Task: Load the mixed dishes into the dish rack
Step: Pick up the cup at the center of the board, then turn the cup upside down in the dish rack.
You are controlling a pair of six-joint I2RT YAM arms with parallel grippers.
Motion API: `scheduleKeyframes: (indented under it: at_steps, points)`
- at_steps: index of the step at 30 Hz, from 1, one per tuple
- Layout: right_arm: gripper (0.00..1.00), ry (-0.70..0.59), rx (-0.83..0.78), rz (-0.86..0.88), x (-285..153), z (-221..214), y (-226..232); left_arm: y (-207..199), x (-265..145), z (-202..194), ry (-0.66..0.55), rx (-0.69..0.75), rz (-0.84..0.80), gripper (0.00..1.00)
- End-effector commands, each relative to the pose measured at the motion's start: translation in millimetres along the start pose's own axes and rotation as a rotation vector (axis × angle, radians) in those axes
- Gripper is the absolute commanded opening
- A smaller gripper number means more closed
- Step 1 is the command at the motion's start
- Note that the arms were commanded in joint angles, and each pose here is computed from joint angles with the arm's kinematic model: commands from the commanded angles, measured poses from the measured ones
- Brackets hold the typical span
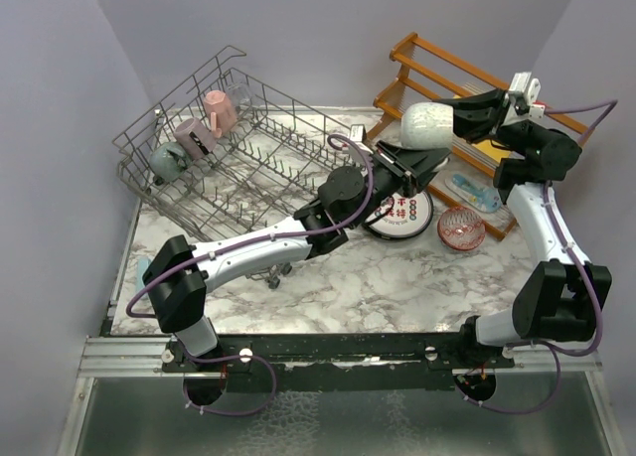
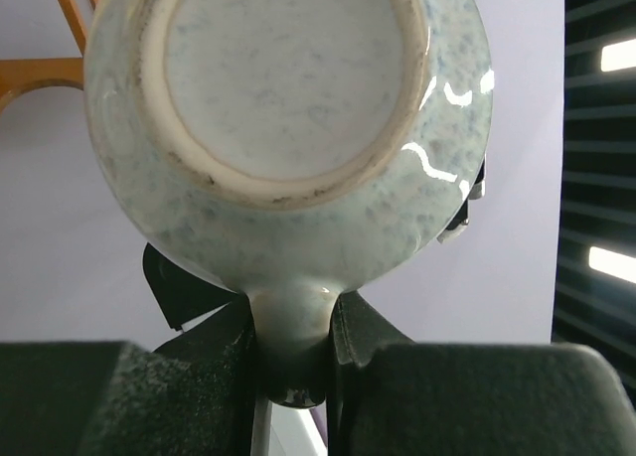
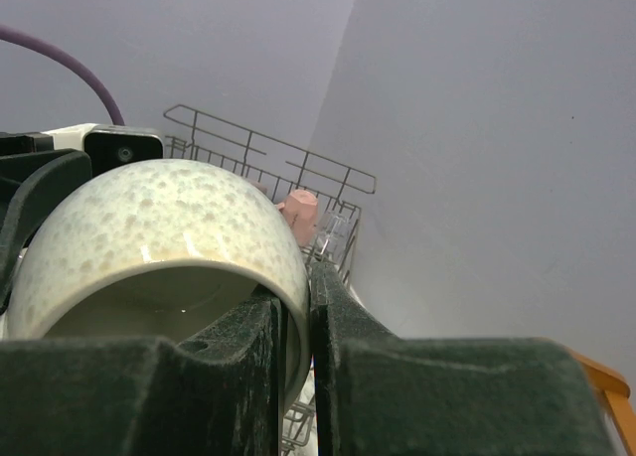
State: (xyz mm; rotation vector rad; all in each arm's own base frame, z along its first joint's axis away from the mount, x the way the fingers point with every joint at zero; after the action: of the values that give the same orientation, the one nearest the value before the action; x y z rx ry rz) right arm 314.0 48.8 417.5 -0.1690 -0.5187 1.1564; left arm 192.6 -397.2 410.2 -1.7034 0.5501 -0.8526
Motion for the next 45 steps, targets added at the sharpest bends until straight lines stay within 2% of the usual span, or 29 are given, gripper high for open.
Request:
scheduleKeyframes:
  at_steps: [1, 7, 10, 12, 18, 24, 29, 35, 39, 45]
  points:
    - [0.08, -0.035, -0.032, 0.021, 3.2, 18.9, 12.4, -19.7, -3.6, 10.0, -0.045, 0.014, -0.146, 0.00]
    - [0.56, -0.008, -0.017, 0.048, 0.5, 13.0, 17.2, -24.9, -16.5, 18.4, -0.081, 0.072, -0.187, 0.00]
    - [0.70, 0.027, -0.009, 0.079, -1.1, 9.9, 18.8, -28.0, -26.0, 24.5, -0.112, 0.107, -0.201, 0.00]
    - [0.75, 0.059, 0.010, 0.103, -2.3, 6.5, 19.4, -28.9, -33.1, 30.2, -0.136, 0.134, -0.200, 0.00]
    - [0.80, 0.177, 0.146, 0.149, -4.3, 0.1, 14.2, -17.8, -54.9, 54.6, -0.228, 0.254, -0.084, 0.00]
    - [0.80, 0.255, 0.313, 0.206, -9.1, -9.2, 18.7, -7.6, -77.6, 95.7, -0.324, 0.427, 0.140, 0.00]
    - [0.79, 0.312, 0.401, 0.185, -20.8, -28.3, 36.6, -16.6, -96.8, 123.1, -0.405, 0.601, 0.333, 0.00]
    - [0.79, 0.343, 0.549, 0.201, -41.6, -69.6, 72.6, -29.0, -121.6, 156.0, -0.512, 0.727, 0.550, 0.00]
    - [0.79, 0.345, 0.584, 0.197, -51.7, -91.1, 90.7, -34.3, -138.5, 178.4, -0.596, 0.809, 0.723, 0.00]
    - [0.79, 0.355, 0.590, 0.189, -57.8, -98.7, 103.0, -46.7, -157.7, 210.6, -0.705, 0.910, 0.933, 0.00]
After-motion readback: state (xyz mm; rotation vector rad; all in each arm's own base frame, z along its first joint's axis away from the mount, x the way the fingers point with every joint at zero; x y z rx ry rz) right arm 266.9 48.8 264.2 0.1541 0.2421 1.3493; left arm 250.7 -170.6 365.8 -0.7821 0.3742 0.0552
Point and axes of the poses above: each gripper's point midway between its finger pads, its own x axis out along the fingers, its own y axis along the line the jaws close on, z = x × y, the point moved 10 cm from there along -x, back along the fingers, and after that the axes turned 2 degrees about -x, right-handed, at the moved point
